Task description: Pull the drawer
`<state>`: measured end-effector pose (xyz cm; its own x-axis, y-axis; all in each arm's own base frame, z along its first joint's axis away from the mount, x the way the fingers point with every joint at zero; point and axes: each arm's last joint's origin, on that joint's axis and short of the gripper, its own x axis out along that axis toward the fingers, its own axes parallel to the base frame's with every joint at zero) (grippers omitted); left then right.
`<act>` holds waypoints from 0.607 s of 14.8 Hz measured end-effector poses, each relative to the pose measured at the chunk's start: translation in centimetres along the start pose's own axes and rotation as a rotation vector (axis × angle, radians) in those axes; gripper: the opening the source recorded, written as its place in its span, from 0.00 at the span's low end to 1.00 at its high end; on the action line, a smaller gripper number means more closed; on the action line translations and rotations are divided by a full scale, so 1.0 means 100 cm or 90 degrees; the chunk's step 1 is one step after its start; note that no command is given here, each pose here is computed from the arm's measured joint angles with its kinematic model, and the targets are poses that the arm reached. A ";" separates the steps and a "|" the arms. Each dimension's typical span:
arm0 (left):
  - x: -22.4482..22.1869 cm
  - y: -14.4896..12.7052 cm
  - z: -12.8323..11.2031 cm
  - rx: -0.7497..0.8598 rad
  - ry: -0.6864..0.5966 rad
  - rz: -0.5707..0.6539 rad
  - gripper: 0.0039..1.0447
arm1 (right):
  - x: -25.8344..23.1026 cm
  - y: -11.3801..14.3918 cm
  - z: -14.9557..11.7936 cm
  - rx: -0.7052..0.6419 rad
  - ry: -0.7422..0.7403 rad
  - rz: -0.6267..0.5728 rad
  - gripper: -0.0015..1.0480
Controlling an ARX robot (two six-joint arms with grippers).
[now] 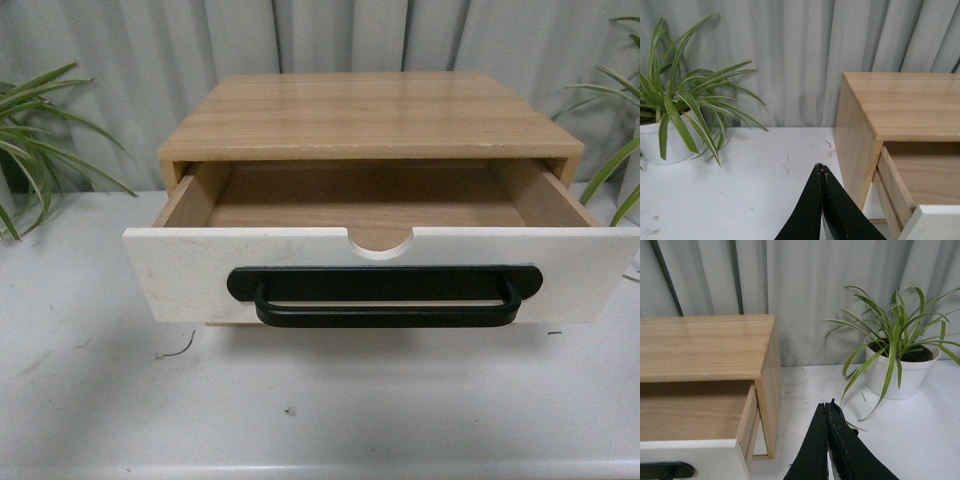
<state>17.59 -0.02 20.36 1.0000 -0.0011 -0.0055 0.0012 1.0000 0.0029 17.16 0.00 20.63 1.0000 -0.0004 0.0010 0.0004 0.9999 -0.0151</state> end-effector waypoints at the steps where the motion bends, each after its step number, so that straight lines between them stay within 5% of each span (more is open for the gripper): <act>1: -0.002 0.000 -0.001 0.000 0.000 0.000 0.01 | -0.002 0.000 -0.002 0.000 0.000 0.000 0.02; 9: -0.036 0.000 -0.025 0.000 0.002 0.001 0.01 | -0.034 0.000 -0.026 0.000 0.005 0.000 0.02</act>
<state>14.00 -0.01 17.92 1.0000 0.0000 -0.0086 0.0000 1.0000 0.0029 13.74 0.00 17.98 1.0000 -0.0004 -0.0067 0.0003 0.9999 -0.0147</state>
